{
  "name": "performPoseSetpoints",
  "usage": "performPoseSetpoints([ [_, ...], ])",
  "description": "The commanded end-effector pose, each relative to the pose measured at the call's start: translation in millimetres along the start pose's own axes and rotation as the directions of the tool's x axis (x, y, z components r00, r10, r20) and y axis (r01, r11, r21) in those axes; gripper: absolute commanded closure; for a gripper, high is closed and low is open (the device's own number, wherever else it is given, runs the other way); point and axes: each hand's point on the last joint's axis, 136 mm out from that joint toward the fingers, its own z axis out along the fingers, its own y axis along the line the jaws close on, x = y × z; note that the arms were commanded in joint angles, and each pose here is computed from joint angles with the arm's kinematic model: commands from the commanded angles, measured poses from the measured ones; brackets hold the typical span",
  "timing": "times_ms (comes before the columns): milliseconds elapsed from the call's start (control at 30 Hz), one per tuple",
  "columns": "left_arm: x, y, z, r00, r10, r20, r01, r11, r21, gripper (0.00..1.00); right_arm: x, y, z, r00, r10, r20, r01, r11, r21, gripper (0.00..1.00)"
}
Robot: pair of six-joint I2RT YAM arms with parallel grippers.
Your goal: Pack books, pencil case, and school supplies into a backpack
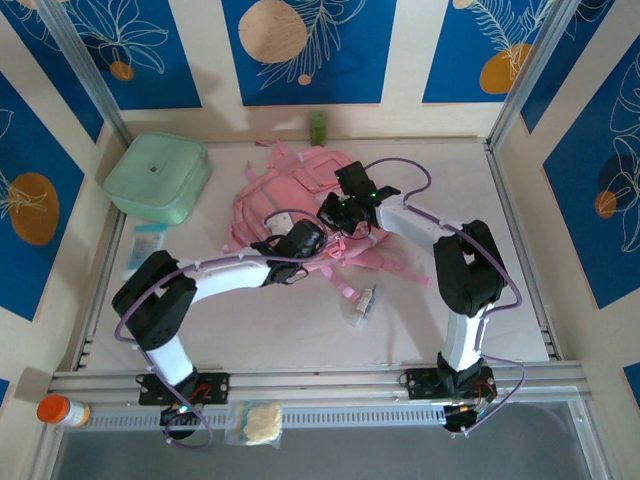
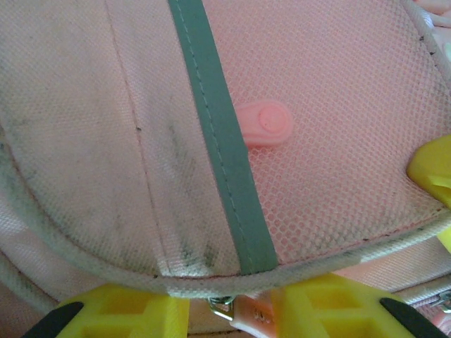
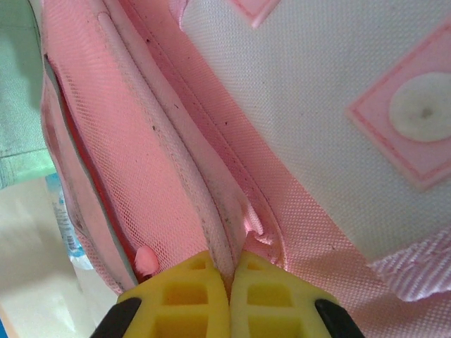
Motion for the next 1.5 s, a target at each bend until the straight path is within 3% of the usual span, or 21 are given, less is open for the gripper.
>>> performPoseSetpoints([
  [0,-15.6,-27.9,5.9,0.996,-0.084,0.023,0.081,0.991,0.107,0.69,6.6,25.1,-3.7,0.999,-0.018,-0.040,0.015,0.997,-0.069,1.00],
  [67,-18.9,-33.3,4.5,0.995,-0.091,0.029,0.087,0.988,0.129,0.78,7.2,24.6,-3.2,0.999,-0.017,-0.041,0.014,0.998,-0.067,1.00],
  [233,-21.1,-37.3,6.8,0.996,-0.088,0.020,0.085,0.988,0.129,0.79,6.3,27.5,-3.9,0.999,-0.022,-0.041,0.019,0.997,-0.071,1.00],
  [567,-34.0,-26.6,-10.2,0.999,-0.017,0.038,0.012,0.993,0.116,1.00,1.3,25.0,-9.2,0.999,-0.035,-0.030,0.033,0.998,-0.062,1.00],
  [667,-37.0,-19.5,-19.7,0.998,0.057,0.033,-0.060,0.993,0.105,1.00,-1.1,27.5,-11.6,0.998,-0.062,-0.029,0.060,0.995,-0.073,1.00],
  [833,-34.3,-8.5,-40.2,0.977,0.213,-0.018,-0.209,0.970,0.125,1.00,4.2,48.2,-17.7,0.970,-0.238,-0.050,0.233,0.968,-0.094,1.00],
  [933,-21.3,-0.5,-52.6,0.935,0.350,-0.055,-0.337,0.926,0.171,1.00,5.8,46.0,-22.5,0.957,-0.284,-0.067,0.278,0.957,-0.088,1.00],
  [1100,-1.8,40.7,-67.2,0.875,0.459,-0.153,-0.445,0.888,0.119,1.00,-9.2,38.5,-30.4,0.938,-0.335,-0.086,0.328,0.940,-0.094,1.00],
  [1233,8.3,47.2,-75.2,0.852,0.481,-0.206,-0.464,0.877,0.129,1.00,-24.3,39.6,-26.7,0.921,-0.379,-0.087,0.371,0.924,-0.095,1.00],
  [1467,29.3,1.5,-78.6,0.854,0.468,-0.228,-0.401,0.871,0.284,1.00,-59.8,36.6,-19.7,0.927,-0.368,-0.069,0.366,0.930,-0.041,1.00],
])
